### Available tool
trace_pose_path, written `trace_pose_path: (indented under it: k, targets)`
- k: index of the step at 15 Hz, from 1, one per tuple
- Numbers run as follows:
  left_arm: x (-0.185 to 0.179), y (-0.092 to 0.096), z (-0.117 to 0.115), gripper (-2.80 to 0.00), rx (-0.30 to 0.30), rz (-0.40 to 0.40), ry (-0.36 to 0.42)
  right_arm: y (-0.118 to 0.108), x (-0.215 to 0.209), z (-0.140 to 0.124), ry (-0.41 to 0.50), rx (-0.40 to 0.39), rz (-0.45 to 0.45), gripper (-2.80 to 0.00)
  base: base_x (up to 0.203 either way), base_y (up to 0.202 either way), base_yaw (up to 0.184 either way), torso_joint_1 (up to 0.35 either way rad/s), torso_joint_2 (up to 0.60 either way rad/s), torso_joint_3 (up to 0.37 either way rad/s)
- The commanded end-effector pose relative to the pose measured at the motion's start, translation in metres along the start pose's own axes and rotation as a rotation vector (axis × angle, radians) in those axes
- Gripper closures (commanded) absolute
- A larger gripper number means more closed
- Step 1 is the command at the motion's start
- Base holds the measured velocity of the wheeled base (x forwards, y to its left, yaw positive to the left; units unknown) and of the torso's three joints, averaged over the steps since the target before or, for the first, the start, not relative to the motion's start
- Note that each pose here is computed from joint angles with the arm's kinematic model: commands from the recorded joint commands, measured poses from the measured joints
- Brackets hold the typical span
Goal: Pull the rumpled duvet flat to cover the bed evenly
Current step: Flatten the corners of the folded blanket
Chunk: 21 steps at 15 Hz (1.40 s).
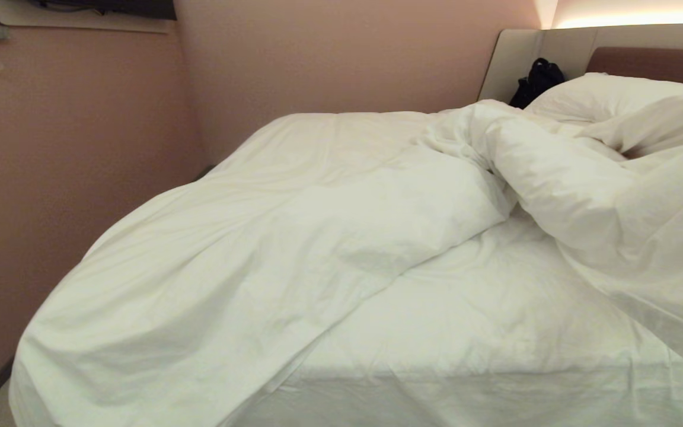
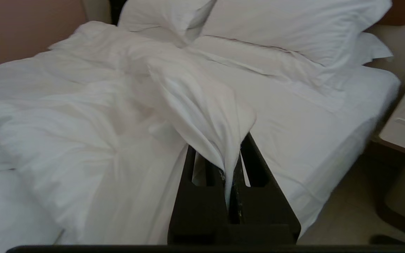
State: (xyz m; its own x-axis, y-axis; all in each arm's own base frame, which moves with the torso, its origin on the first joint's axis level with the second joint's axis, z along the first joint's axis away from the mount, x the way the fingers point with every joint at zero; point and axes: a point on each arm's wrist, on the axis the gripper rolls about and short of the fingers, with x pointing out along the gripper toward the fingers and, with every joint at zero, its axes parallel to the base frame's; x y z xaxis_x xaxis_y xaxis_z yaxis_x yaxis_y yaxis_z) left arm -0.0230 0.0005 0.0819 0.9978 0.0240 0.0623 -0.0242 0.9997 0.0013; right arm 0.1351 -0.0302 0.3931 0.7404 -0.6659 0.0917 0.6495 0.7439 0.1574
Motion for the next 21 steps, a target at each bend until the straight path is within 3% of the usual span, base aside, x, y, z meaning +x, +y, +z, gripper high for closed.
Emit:
trace_pose_path:
  k: [1, 7, 10, 13, 17, 21]
  targets:
    - [0.0, 0.0, 0.0, 0.0, 0.0, 0.001, -0.001, 0.003, 0.013, -0.007, 0.022, -0.024, -0.07, 0.0, 0.0, 0.0, 0.0, 0.0, 0.0, 0.0]
    - [0.0, 0.0, 0.0, 0.0, 0.0, 0.002, -0.001, -0.009, 0.085, -0.027, 0.087, -0.094, -0.302, 0.0, 0.0, 0.0, 0.0, 0.0, 0.0, 0.0]
    - [0.0, 0.0, 0.0, 0.0, 0.0, 0.001, -0.001, -0.031, 0.117, -0.028, 0.073, -0.09, -0.406, 0.0, 0.0, 0.0, 0.0, 0.0, 0.0, 0.0]
    - [0.0, 0.0, 0.0, 0.0, 0.0, 0.001, -0.001, -0.05, 0.131, -0.025, 0.061, -0.087, -0.448, 0.0, 0.0, 0.0, 0.0, 0.0, 0.0, 0.0]
    - [0.0, 0.0, 0.0, 0.0, 0.0, 0.001, -0.001, -0.099, 0.159, -0.017, 0.022, -0.071, -0.623, 0.0, 0.0, 0.0, 0.0, 0.0, 0.0, 0.0]
    - [0.0, 0.0, 0.0, 0.0, 0.0, 0.001, -0.001, -0.115, 0.178, -0.019, 0.014, -0.041, -0.665, 0.0, 0.0, 0.0, 0.0, 0.0, 0.0, 0.0]
